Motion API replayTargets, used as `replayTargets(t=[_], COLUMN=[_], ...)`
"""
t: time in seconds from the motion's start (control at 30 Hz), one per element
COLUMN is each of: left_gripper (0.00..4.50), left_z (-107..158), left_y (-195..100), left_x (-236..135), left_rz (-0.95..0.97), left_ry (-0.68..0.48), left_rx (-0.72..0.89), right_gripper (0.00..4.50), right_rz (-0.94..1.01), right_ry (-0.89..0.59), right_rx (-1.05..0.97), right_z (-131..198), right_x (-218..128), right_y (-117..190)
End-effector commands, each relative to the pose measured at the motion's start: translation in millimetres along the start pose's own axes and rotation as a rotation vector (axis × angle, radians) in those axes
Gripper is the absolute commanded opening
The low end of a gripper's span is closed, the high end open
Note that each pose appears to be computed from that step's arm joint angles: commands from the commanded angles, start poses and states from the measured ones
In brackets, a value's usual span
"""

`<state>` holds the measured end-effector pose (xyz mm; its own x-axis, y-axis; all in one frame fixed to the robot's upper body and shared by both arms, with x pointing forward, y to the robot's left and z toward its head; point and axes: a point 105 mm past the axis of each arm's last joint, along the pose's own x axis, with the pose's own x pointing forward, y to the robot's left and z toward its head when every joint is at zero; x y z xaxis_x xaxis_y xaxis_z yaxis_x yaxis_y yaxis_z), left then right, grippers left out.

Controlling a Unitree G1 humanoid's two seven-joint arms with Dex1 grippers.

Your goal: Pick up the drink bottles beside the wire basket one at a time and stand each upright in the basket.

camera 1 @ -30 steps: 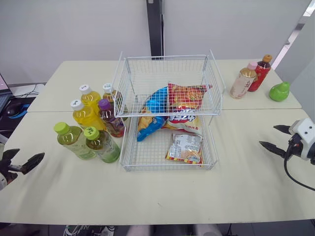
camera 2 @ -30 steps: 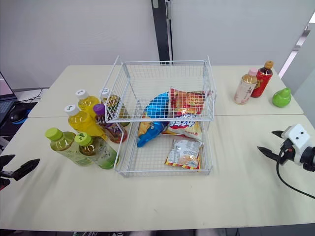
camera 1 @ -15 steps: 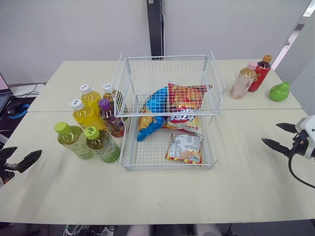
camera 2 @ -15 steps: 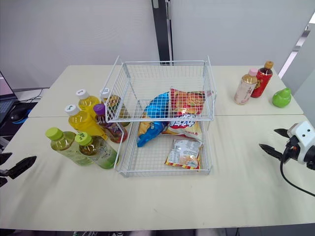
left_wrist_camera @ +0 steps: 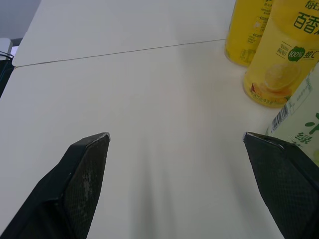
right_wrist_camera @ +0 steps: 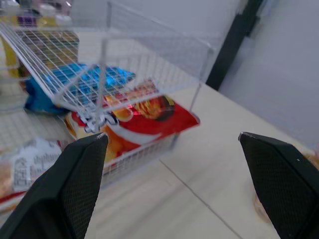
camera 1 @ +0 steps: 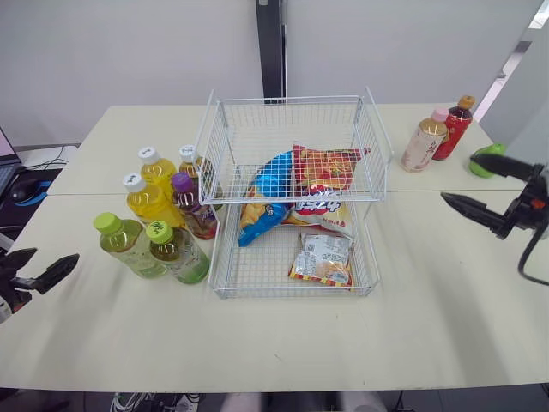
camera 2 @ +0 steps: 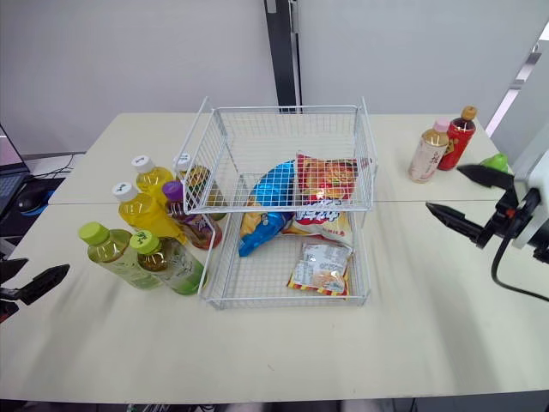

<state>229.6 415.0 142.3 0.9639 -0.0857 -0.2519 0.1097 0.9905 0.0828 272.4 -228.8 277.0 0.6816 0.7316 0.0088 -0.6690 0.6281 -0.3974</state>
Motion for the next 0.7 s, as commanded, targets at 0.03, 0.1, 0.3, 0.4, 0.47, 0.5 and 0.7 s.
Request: replayTargets(t=[0.03,0.1,0.3,0.4,0.47,0.5,0.7], left_gripper=[4.46,4.46,4.46,4.46,4.46,4.46,4.46], left_z=[10,11,22,33,45,52,76], left_y=[-1,-2,-4,-14,-25,-31,-69], left_x=[-4,-5,-24,-39,-49,-52,-50], left_rz=[0.003,0.004,0.005,-0.024,-0.062,-0.082,-0.203], left_ry=[-0.033,-0.032,-0.034,-0.043,-0.058,-0.072,-0.108], left_rx=[0.011,0.010,0.019,0.023,0.013,0.002,-0.017], right_gripper=[4.50,4.50,4.50,4.50,4.50,4.50,4.50], right_rz=[0.172,0.268,0.545,0.610,0.637,0.650,0.684], right_ry=[-0.086,-0.097,-0.130,-0.132,-0.137,-0.139,-0.152], right_rx=[-0.057,-0.068,-0.027,-0.011,-0.008,-0.005,-0.017], right_z=[47,57,68,63,57,54,49], right_x=[16,26,52,58,63,65,72], right_y=[29,43,70,76,81,83,88])
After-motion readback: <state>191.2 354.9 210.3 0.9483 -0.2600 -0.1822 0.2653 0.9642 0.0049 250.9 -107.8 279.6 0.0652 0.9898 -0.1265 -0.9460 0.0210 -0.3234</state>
